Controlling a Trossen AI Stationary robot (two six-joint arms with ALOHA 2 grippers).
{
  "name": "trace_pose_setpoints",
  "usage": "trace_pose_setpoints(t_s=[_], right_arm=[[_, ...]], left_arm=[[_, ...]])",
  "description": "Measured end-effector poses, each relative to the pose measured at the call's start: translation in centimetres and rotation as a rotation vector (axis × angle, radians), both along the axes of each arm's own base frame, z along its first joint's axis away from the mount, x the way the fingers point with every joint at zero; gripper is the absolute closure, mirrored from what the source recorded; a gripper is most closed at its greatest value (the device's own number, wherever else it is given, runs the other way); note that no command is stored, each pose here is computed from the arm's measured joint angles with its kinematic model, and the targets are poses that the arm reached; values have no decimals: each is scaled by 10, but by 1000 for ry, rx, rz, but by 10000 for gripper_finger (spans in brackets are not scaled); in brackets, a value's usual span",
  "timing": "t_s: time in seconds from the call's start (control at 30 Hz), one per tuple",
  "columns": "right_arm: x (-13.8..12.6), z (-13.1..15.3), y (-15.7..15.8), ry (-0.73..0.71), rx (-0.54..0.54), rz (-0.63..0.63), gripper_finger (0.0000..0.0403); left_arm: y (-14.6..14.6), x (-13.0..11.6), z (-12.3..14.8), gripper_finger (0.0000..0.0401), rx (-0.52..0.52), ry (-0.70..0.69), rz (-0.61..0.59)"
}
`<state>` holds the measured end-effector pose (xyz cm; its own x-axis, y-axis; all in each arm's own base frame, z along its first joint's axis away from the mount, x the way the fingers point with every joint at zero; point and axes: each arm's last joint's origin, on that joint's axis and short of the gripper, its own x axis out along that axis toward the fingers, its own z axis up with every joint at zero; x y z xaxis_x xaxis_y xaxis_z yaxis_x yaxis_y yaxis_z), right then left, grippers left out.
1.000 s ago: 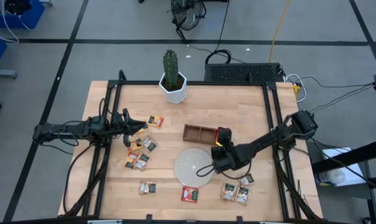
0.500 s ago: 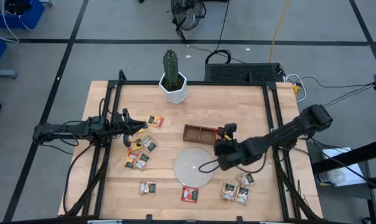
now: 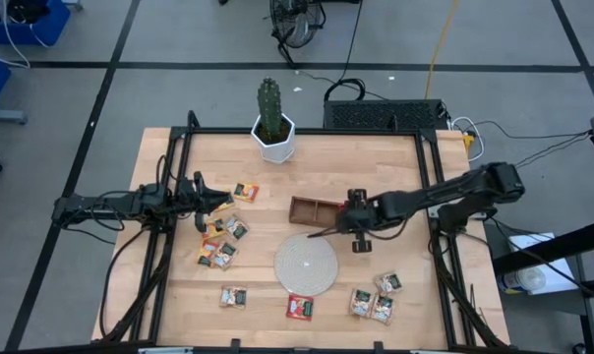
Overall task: Pick & Place Tea
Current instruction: Put the red tea bag into the right section of the wooden organizer
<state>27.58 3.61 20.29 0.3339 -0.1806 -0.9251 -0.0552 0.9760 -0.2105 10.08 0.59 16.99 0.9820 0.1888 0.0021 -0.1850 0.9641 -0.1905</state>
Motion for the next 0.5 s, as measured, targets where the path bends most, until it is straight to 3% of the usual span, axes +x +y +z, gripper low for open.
trace_pose_setpoints(t_s=[0.5], right_arm=[[15,-42,-4,153,-67,22,403]], left_arm=[[0,0,0,350,0,0,0]])
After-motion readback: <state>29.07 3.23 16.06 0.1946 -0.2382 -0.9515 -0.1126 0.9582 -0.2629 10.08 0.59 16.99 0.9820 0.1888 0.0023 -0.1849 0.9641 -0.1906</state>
